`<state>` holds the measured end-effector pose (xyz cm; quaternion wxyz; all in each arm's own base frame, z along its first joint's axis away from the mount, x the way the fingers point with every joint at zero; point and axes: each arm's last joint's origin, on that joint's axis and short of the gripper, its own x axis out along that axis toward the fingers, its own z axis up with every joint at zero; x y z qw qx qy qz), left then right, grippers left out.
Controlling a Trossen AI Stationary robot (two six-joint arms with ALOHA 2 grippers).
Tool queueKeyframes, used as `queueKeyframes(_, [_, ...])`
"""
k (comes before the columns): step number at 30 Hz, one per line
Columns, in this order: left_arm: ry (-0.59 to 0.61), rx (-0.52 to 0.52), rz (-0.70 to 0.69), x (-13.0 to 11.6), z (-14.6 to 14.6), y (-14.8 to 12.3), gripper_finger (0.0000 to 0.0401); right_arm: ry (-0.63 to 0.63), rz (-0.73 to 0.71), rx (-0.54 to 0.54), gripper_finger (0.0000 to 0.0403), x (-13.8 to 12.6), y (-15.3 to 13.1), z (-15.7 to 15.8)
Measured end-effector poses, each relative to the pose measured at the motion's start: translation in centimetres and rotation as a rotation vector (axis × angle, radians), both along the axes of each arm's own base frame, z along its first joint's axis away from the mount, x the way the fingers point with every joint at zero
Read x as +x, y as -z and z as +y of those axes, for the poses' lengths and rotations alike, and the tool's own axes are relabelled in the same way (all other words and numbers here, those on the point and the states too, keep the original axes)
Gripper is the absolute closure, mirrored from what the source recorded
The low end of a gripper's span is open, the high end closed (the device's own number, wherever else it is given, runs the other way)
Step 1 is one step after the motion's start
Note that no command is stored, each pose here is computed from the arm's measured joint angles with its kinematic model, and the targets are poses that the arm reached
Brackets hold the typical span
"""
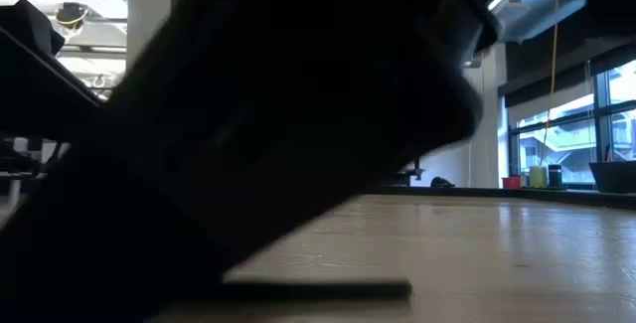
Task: Pick & Place Makeup Supplies
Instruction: Put the top makeup brush into the transparent organizer
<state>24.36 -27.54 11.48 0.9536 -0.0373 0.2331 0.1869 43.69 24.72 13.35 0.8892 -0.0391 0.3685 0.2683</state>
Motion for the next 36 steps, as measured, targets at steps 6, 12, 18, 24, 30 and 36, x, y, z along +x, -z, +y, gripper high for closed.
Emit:
queueKeyframes(6, [-0.002, 0.000, 0.002, 0.0, 0.0, 0.0, 0.0288, 0.035, -0.003, -0.030, 0.0316, 0.2, 0.5, -0.2])
queueKeyframes(12, [-0.003, 0.000, 0.004, 0.0, 0.1, 0.0, 0.0288, 0.062, -0.032, -0.091, 0.0323, 0.1, -0.1, -0.4])
queueKeyframes(18, [-0.010, -0.016, -0.002, -0.1, 0.0, 0.0, 0.0288, 0.272, -0.063, -0.217, 0.0336, -0.5, -3.8, -2.4])
queueKeyframes(24, [-0.023, -0.044, 0.009, -0.3, 0.2, -0.4, 0.0288, 0.550, 0.107, -0.109, 0.0319, -0.1, -4.7, -6.6])
queueKeyframes(30, [-0.063, -0.069, 0.037, -0.8, 0.8, -0.7, 0.0288, 0.645, 0.228, -0.062, 0.0279, 1.0, -2.0, -9.0])
queueKeyframes(36, [-0.081, -0.079, 0.067, -1.0, 1.1, -0.5, 0.0288, 0.675, 0.266, -0.087, 0.0265, 0.7, -1.6, -9.2])
